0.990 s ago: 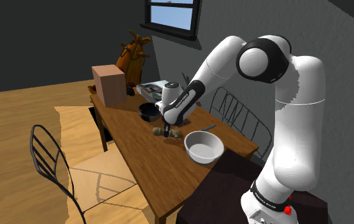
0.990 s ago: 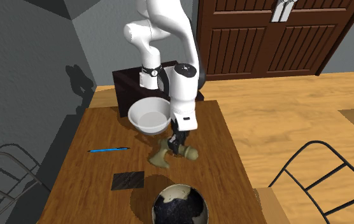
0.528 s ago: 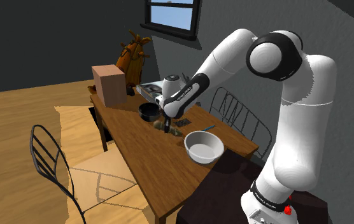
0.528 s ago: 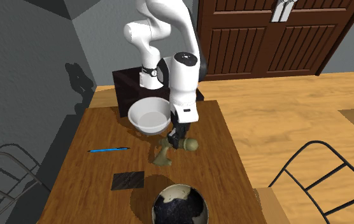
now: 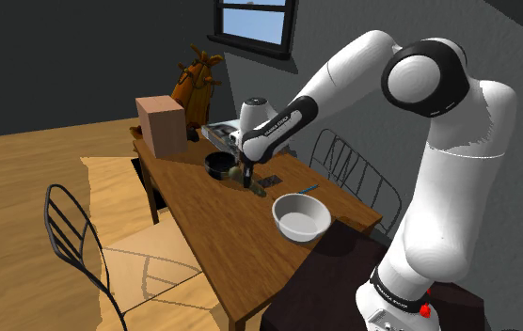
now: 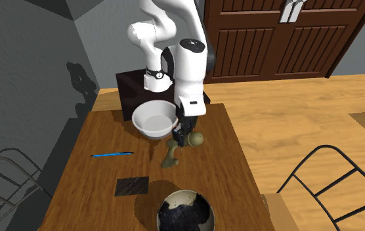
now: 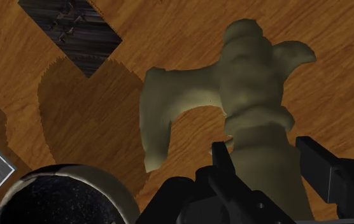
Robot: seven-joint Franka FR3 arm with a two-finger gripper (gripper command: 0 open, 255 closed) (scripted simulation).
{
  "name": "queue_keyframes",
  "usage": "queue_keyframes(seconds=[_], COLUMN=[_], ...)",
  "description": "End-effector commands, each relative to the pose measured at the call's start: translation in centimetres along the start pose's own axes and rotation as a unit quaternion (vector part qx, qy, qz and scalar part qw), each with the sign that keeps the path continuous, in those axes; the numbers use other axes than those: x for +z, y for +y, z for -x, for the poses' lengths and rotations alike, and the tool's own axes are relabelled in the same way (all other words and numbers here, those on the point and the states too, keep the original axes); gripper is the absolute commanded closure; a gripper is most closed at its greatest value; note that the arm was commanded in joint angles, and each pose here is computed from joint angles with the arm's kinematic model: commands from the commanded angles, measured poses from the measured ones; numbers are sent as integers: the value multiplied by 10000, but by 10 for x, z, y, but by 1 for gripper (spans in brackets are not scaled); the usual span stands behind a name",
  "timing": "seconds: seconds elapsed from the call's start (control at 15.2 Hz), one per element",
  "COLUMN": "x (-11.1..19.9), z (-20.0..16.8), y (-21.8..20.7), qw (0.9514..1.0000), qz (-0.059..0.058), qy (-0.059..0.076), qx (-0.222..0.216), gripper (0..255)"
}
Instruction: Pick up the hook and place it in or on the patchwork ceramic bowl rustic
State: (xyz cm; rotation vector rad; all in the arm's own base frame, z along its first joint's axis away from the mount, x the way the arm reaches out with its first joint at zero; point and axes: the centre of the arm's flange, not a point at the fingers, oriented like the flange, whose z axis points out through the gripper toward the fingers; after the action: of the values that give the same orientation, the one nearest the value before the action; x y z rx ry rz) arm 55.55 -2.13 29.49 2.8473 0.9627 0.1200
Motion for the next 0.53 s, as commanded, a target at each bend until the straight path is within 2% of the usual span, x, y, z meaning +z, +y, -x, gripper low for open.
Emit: queue_keyframes(seconds=[0.0,0.46], x=[-11,-47], z=[-1,-2], y=[2,8], qw=[10000,10000], qz=[0,0], qy=[1,1], qx=[-1,-1], gripper=[255,255])
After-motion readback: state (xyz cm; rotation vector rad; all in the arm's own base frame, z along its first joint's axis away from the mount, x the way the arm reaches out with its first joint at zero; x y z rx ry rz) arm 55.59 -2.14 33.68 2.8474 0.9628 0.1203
